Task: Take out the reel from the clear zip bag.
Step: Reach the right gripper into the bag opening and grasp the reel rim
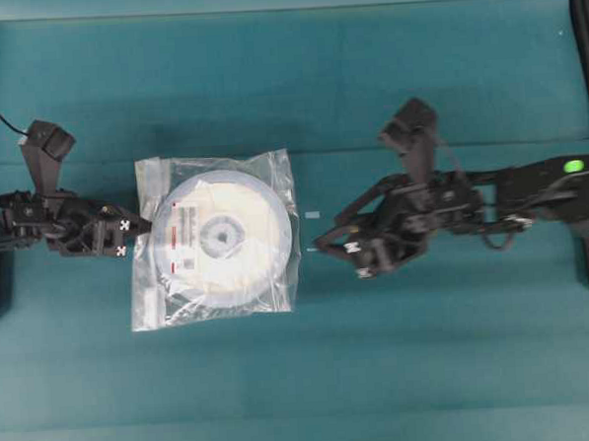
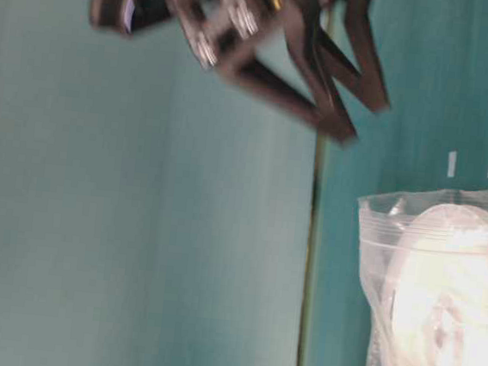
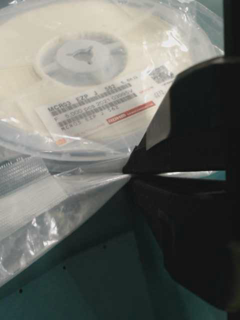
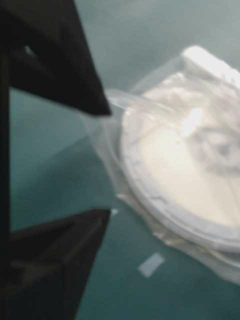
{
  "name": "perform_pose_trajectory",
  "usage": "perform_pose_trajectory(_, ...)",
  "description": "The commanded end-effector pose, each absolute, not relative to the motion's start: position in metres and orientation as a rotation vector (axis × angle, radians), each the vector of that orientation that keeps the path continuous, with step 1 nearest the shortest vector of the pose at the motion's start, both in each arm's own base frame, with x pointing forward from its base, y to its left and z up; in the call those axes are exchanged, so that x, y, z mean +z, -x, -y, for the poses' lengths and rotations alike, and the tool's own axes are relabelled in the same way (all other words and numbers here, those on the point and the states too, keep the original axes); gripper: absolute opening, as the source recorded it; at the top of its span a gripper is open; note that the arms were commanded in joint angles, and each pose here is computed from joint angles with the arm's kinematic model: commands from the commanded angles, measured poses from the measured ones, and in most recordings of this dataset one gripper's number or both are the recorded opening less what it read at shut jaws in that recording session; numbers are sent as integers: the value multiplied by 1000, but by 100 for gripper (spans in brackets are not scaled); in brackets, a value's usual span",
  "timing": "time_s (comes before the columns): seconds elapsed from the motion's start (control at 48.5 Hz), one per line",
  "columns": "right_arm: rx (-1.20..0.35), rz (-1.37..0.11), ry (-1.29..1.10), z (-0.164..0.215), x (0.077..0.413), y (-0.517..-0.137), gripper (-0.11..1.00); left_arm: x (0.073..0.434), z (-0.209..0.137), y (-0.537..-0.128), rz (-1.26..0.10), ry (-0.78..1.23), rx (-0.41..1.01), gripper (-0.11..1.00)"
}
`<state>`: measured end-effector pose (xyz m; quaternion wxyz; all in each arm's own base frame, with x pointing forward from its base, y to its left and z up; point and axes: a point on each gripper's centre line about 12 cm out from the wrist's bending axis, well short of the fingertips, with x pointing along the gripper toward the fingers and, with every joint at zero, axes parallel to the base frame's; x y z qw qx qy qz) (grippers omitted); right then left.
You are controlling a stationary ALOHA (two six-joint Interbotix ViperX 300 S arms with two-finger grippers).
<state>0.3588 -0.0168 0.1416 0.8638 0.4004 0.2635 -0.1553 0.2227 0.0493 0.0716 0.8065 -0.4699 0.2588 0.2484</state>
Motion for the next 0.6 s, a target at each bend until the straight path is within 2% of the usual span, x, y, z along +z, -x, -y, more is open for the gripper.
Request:
perform_pose_trajectory(0.0,-339,-553,-855,19,135,-376,94,73,-49,-226,-551,998,520,1)
perform_pose_trajectory(0.083,-368,-571,-883,22,122,-385,90,73,-49,-225,-551,998,520,1)
perform_pose_trajectory(0.227,-408,-587,-924,24,105,-394,90,73,-48,-225,-552,998,518,1)
perform_pose_trajectory(0.578,-454,-534,-982,36,104,-399,90,72,-49,-225,-558,999,524,1)
